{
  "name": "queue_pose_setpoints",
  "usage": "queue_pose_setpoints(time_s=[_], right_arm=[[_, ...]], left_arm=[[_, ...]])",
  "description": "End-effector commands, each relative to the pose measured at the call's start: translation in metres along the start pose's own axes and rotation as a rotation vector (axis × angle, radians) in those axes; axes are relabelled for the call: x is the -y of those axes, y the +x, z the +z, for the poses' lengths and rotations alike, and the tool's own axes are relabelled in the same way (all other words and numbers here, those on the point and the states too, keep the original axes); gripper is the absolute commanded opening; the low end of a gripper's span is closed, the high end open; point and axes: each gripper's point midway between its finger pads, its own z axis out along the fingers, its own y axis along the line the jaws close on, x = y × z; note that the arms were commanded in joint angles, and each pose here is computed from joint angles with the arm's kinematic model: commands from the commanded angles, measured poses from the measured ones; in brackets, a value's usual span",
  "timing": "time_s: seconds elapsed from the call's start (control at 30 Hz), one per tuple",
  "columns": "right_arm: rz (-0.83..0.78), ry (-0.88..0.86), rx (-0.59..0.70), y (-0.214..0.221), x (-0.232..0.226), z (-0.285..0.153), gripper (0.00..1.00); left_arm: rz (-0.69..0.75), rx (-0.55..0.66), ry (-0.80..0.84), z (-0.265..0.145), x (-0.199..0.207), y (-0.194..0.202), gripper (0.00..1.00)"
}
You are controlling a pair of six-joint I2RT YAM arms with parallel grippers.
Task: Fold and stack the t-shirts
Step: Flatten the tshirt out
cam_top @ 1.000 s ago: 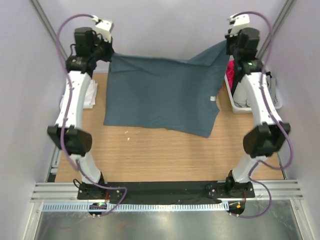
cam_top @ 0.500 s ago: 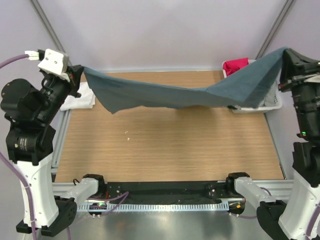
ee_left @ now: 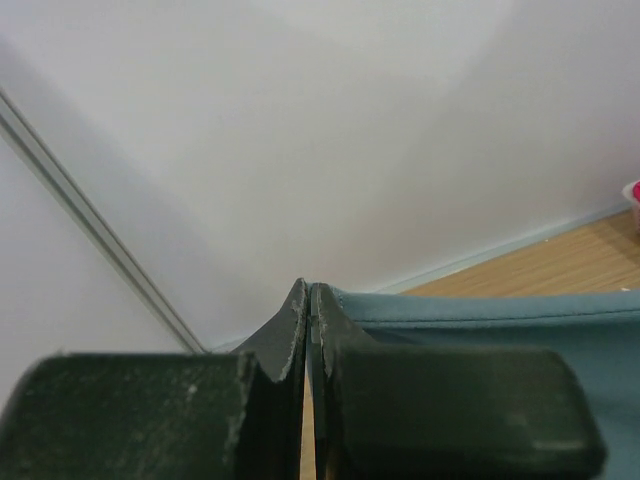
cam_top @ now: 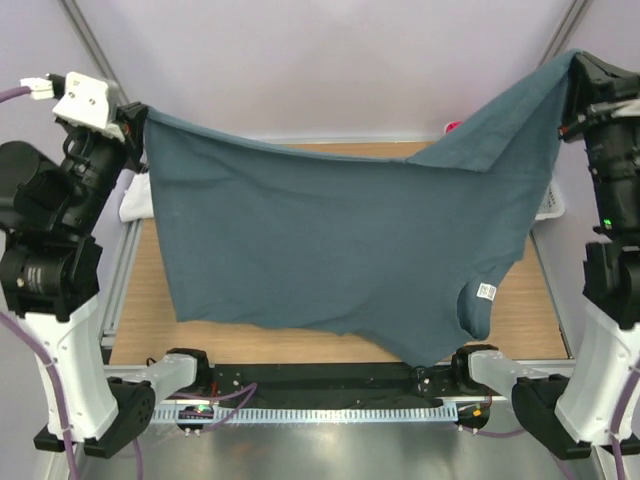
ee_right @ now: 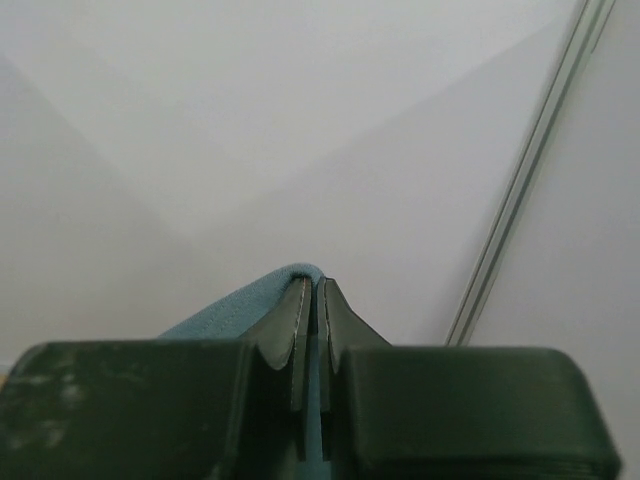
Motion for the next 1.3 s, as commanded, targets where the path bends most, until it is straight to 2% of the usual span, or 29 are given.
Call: queue_pose_setpoints(time_s=[0.0, 0.1, 0.13, 0.2, 0.23, 0.4, 0.53, 0.7, 1.0, 1.27], right_arm=[[-0.018, 0.02, 0.038, 0.019, 0.002, 0.041, 0.01], [-0.005, 0.011, 0.011, 0.053, -0.003, 0.072, 0.01], [-0.006, 0.013, 0.035, 0.043, -0.002, 0.077, 0.01], [-0.015, 0.014, 0.049, 0.043, -0.001, 0.092, 0.01], [-0.023, 0.014, 0.058, 0.043, 0.0, 0.095, 0.01], [-0.012, 0.031, 0.128, 0.022, 0.004, 0.099, 0.01], [-0.01, 0.056, 0.181, -0.009, 0.011, 0.085, 0.01], [-0.035, 0.08, 0.221, -0.046, 0.019, 0.048, 0.01], [-0.019, 0.091, 0.259, -0.087, 0.023, -0.017, 0.01], [-0.059, 0.109, 0.307, -0.111, 0.029, -0.028, 0.01]], left_arm=[[0.048, -0.037, -0.073, 0.042, -0.018, 0.024, 0.0], [0.052, -0.045, -0.073, 0.071, -0.022, 0.029, 0.0], [0.057, 0.004, -0.083, 0.069, -0.027, 0.008, 0.0], [0.06, -0.002, -0.072, 0.087, -0.028, 0.009, 0.0], [0.067, 0.032, -0.078, 0.086, -0.031, -0.005, 0.0], [0.071, 0.077, -0.074, 0.093, -0.033, -0.02, 0.0], [0.076, 0.126, -0.084, 0.079, -0.034, -0.04, 0.0], [0.095, 0.18, -0.094, 0.038, -0.032, -0.062, 0.0], [0.103, 0.281, -0.112, -0.03, -0.027, -0.097, 0.0], [0.118, 0.313, -0.145, -0.047, -0.032, -0.11, 0.0]])
